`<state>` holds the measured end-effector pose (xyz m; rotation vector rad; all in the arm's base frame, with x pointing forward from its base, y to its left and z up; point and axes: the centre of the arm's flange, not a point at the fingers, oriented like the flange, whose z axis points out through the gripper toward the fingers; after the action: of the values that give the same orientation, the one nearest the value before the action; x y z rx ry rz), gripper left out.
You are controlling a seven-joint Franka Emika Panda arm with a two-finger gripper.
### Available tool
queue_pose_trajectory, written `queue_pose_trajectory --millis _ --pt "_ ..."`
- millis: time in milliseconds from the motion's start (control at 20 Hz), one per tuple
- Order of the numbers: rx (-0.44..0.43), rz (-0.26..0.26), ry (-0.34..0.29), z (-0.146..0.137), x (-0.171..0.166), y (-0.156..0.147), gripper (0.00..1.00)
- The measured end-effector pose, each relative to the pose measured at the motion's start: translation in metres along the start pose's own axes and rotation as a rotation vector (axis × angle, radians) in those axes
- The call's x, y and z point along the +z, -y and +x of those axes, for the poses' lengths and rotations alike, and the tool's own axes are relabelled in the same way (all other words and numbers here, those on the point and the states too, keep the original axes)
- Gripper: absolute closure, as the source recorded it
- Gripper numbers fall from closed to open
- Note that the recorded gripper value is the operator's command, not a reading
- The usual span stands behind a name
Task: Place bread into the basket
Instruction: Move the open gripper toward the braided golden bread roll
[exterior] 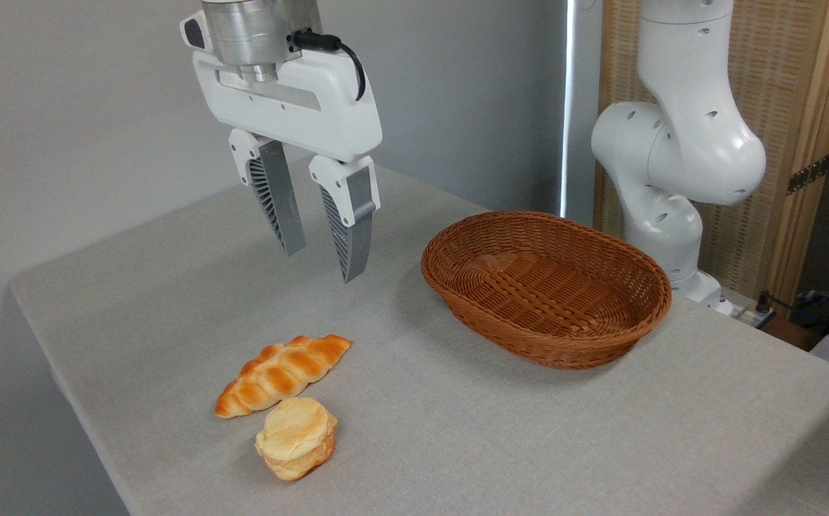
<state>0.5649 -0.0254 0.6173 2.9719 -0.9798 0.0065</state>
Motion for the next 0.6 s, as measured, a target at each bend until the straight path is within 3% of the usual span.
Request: queue_pose_trajectory --millis 600 --pt "0.013 -0.022 -0.007 0.0069 0.0035 -0.0072 0.0"
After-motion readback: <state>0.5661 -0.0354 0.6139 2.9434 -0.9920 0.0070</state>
